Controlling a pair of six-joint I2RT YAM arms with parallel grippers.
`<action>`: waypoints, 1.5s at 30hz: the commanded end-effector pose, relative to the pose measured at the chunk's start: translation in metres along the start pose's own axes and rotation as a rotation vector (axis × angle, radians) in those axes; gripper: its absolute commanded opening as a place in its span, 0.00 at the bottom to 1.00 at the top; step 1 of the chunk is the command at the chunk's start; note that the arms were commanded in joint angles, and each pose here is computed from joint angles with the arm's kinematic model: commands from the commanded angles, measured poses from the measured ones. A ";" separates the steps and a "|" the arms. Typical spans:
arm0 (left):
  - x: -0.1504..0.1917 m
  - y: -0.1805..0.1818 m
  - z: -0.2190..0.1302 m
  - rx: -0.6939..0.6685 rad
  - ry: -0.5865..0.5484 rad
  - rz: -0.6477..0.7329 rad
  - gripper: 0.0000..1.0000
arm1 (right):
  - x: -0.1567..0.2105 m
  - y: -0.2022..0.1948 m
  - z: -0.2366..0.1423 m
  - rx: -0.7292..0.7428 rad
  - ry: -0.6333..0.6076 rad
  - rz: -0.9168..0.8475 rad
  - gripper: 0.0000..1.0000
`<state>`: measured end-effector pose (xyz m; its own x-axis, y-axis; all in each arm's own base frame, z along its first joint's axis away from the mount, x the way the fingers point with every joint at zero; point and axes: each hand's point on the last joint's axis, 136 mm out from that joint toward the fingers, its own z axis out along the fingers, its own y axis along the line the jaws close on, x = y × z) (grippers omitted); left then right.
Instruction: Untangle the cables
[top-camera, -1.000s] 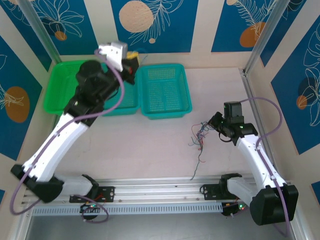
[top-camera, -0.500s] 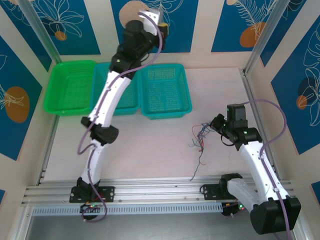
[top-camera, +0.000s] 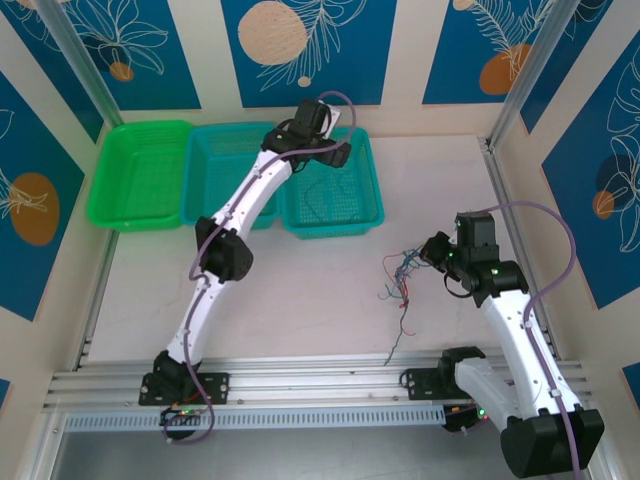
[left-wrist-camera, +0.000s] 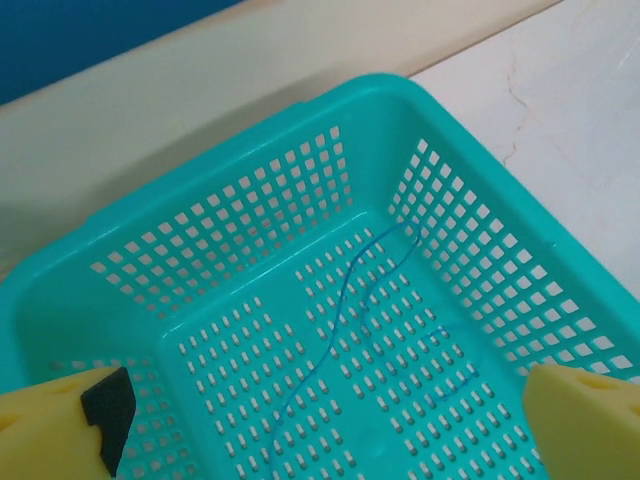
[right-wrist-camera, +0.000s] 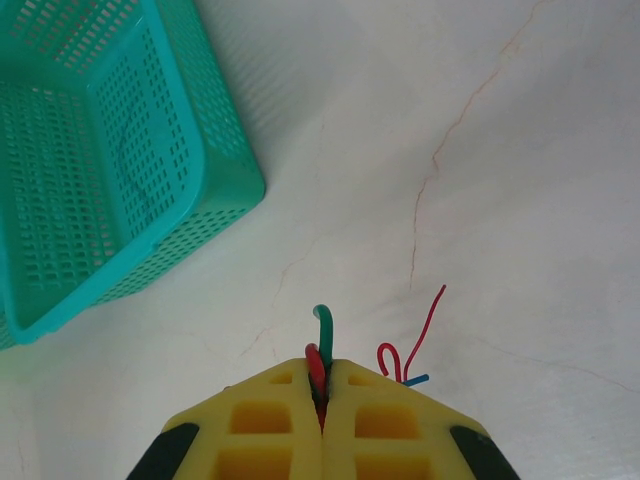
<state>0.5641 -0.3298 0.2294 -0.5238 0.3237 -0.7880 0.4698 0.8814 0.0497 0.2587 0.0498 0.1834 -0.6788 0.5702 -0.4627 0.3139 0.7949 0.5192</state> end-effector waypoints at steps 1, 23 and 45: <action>-0.063 0.013 -0.084 0.036 -0.162 -0.001 1.00 | -0.004 0.012 -0.007 -0.043 0.007 -0.020 0.00; 0.094 -0.102 -0.348 0.688 -0.488 -0.065 0.94 | 0.042 0.134 -0.008 -0.529 0.302 -0.253 0.00; 0.208 -0.198 -0.195 0.873 -0.198 -0.153 0.83 | 0.033 0.152 0.007 -0.457 0.398 -0.113 0.00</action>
<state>0.2236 -0.3518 0.1524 -0.5618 0.1319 -0.8167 0.7852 0.3956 -0.4764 0.2919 0.1864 0.2306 -0.9088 0.2982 -0.2918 -0.0333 0.6452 0.7633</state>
